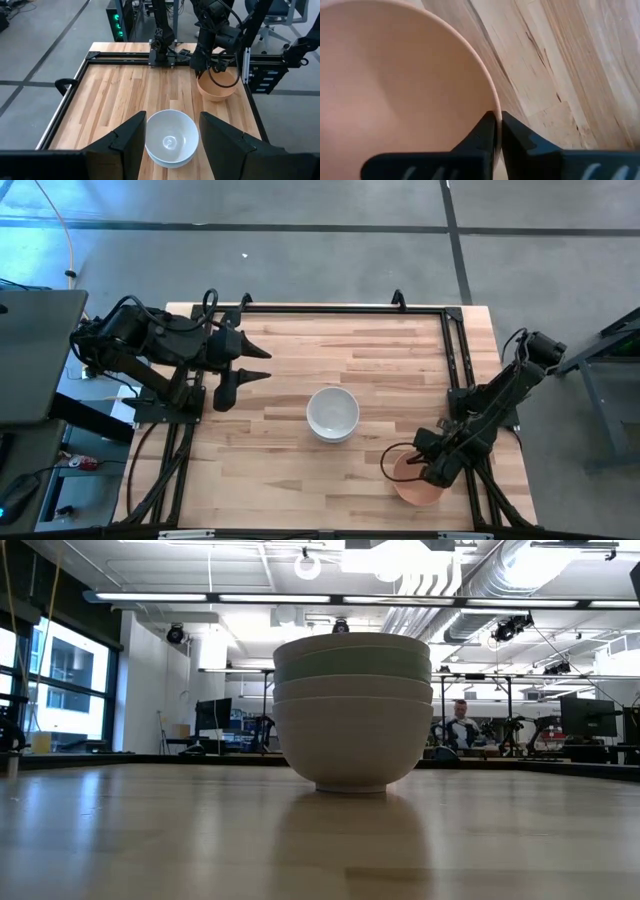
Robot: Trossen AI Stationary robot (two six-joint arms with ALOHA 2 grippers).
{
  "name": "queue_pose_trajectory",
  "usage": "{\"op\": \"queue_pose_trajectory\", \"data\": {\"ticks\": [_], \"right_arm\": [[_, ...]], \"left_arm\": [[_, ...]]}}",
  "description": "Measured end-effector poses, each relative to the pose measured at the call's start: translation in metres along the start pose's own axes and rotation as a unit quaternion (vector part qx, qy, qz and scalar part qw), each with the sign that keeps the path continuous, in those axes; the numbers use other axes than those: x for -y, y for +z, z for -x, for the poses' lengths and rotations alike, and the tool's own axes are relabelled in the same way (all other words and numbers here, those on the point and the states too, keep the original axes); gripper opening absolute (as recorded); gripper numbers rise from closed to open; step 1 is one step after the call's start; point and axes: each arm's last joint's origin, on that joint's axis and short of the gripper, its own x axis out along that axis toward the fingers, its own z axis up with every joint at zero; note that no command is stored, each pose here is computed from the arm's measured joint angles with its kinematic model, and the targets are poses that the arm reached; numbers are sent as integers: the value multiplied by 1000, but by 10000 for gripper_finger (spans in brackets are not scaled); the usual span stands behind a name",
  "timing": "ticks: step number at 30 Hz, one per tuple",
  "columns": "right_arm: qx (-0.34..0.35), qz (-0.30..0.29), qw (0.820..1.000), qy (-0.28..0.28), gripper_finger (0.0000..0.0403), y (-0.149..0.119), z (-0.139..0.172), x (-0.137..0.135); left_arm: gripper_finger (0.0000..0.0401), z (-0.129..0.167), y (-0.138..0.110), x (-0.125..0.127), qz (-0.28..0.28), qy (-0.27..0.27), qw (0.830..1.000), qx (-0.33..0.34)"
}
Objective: Nest bowls inside each other
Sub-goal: Stack the orange bowl on the white bowl
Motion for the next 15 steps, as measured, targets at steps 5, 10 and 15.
{"op": "queue_pose_trajectory", "data": {"ticks": [5,10,15], "right_arm": [[0,-24,1000,6,4,0,0,-1],[1,-64,998,23,2,6,6,-6],[12,-99,994,48,1,26,22,-12]], "left_arm": [[174,0,0,0,-6,0,1000,0],[174,0,0,0,-13,0,1000,0],[174,0,-1,0,-19,1,1000,-6]]}}
